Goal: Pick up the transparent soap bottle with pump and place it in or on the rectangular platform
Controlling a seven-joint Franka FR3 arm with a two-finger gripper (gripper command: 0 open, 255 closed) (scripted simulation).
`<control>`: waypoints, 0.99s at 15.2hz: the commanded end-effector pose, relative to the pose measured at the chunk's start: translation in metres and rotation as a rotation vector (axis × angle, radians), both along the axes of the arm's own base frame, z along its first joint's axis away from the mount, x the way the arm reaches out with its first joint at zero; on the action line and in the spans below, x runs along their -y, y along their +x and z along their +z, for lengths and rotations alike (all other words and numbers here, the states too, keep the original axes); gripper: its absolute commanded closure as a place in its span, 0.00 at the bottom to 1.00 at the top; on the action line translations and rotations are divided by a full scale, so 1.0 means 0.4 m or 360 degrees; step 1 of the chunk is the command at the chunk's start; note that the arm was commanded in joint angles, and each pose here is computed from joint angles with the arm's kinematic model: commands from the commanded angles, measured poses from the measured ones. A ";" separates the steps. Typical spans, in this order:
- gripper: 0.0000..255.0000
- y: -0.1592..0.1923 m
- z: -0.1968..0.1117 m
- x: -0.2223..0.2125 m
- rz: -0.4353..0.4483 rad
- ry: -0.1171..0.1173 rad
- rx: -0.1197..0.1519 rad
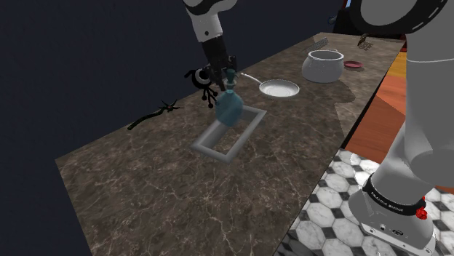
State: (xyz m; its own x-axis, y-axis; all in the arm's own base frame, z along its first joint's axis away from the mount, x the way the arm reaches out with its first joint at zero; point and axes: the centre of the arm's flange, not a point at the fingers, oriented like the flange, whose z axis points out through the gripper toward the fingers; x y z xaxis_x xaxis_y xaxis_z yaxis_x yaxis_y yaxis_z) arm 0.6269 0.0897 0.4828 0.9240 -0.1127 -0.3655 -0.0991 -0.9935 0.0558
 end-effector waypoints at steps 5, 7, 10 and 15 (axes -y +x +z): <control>1.00 -0.003 -0.033 0.001 0.0000 0.0000 0.0001; 1.00 -0.003 -0.033 0.001 0.0000 0.0000 0.0001; 0.00 -0.003 -0.033 0.001 0.0000 0.0000 0.0001; 0.00 -0.004 -0.034 0.001 0.0000 0.0000 0.0001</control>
